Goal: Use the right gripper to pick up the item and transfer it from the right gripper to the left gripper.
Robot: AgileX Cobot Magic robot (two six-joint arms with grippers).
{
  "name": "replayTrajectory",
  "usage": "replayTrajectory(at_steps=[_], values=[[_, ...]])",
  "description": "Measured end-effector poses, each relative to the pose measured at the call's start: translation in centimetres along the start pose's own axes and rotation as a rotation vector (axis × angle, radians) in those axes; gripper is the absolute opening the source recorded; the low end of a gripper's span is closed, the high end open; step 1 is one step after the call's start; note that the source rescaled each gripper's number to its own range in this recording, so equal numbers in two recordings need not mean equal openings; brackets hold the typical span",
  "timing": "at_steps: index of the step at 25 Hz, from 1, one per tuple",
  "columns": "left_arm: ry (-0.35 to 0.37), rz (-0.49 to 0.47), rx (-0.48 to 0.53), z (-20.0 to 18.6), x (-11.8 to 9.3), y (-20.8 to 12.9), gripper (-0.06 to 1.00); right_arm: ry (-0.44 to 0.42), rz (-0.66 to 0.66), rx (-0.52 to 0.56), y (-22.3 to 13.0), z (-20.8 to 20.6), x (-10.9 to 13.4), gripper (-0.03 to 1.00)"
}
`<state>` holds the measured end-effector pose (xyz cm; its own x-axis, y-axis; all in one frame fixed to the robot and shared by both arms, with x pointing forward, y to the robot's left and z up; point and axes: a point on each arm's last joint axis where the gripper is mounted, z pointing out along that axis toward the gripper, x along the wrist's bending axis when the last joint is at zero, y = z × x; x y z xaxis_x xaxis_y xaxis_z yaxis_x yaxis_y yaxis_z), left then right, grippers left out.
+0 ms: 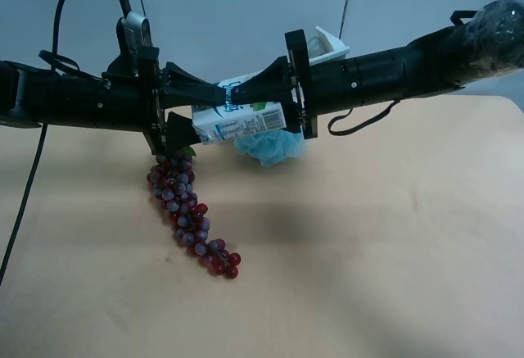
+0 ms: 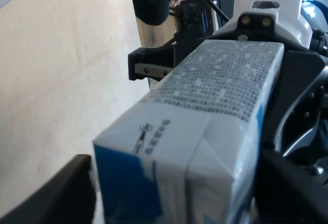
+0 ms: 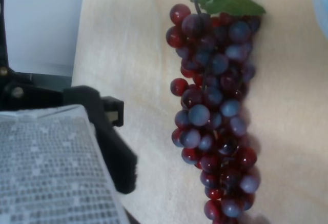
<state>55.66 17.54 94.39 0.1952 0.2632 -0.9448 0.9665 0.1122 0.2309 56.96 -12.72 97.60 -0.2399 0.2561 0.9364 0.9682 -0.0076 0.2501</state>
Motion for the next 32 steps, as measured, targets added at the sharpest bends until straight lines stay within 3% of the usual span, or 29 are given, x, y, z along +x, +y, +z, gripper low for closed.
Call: replayTrajectory(at_steps=[2, 8, 26, 32], values=[[-0.007, -0.007, -0.001, 0.00, -0.06, 0.01, 0.31, -0.002, -0.005, -0.002, 0.02, 0.01, -0.05, 0.00], [-0.010, -0.024, 0.000, 0.00, -0.09, 0.00, 0.20, -0.002, -0.032, -0.002, 0.02, 0.01, -0.05, 0.00], [-0.018, -0.032, -0.009, -0.01, -0.19, 0.09, 0.18, 0.002, -0.032, -0.008, 0.07, 0.01, -0.01, 0.00], [-0.021, -0.042, -0.016, -0.01, -0.22, 0.15, 0.15, 0.002, -0.035, -0.008, 0.08, 0.01, -0.02, 0.06]])
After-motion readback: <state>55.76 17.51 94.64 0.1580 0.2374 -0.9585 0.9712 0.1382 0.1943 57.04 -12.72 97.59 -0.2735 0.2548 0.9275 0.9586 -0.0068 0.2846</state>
